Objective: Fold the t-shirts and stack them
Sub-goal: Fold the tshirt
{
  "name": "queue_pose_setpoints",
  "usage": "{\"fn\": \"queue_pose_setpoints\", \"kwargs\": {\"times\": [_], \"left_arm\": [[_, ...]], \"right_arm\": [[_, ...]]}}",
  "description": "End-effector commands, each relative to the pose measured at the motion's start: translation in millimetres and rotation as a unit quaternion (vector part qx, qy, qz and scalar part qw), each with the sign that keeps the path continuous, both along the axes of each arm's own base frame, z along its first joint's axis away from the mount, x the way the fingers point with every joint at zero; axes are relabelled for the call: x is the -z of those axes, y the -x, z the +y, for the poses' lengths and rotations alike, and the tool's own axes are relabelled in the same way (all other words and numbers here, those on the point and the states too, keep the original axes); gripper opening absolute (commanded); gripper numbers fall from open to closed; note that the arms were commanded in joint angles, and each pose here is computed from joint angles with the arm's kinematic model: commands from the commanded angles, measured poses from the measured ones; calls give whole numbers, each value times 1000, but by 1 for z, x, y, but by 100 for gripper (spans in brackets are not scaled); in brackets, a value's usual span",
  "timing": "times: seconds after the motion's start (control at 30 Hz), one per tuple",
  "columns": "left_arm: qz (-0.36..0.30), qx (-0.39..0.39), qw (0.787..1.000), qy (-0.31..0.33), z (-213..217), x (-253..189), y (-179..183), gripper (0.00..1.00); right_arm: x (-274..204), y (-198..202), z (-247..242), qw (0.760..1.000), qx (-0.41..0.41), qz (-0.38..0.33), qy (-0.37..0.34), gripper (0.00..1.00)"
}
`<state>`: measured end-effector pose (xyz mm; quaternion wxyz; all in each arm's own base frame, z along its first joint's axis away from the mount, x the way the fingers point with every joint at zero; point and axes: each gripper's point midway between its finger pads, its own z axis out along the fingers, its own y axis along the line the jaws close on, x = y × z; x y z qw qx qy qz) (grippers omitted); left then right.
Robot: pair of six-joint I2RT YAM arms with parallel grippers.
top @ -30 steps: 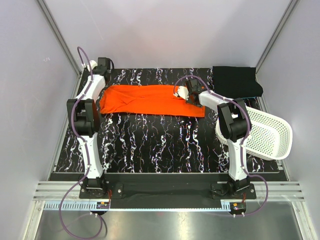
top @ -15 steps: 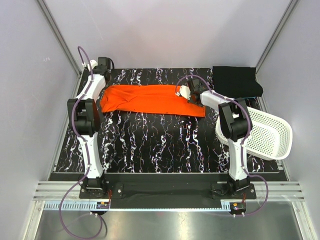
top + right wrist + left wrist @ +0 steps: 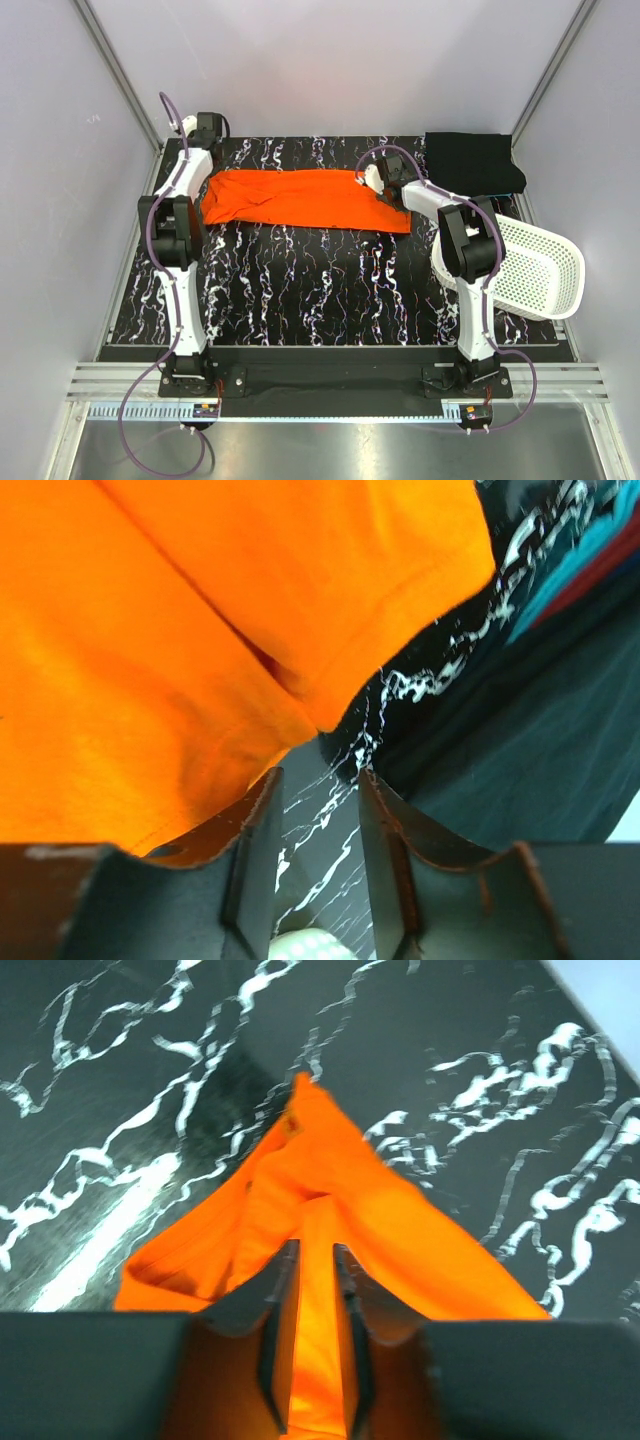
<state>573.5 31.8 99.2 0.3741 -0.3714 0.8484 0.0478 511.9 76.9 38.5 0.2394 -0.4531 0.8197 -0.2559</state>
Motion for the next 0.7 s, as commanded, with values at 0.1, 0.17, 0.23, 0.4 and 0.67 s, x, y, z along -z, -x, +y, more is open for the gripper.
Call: {"fn": "queue_pose_setpoints", "kwargs": {"times": [0.1,0.17,0.23,0.4,0.67], "left_arm": [[-90,71,993,-9,-8,-87,-13,31],[-92,84,992,-16,-9,-101,1,31],[-76,122,990,-9,-17,-95,14,31],[-84,249,964,33,-56,-102,53,34],[-57,254,964,48,-39,-66,110,47]], "right_arm": [[-72,9,8,983,126,-77,-111,44],[-82,16,27,978,130,-70,-150,43],[-82,29,37,967,163,-49,-189,42],[-76,41,79,928,217,20,-302,24],[-26,45,91,874,322,78,-357,0]]}}
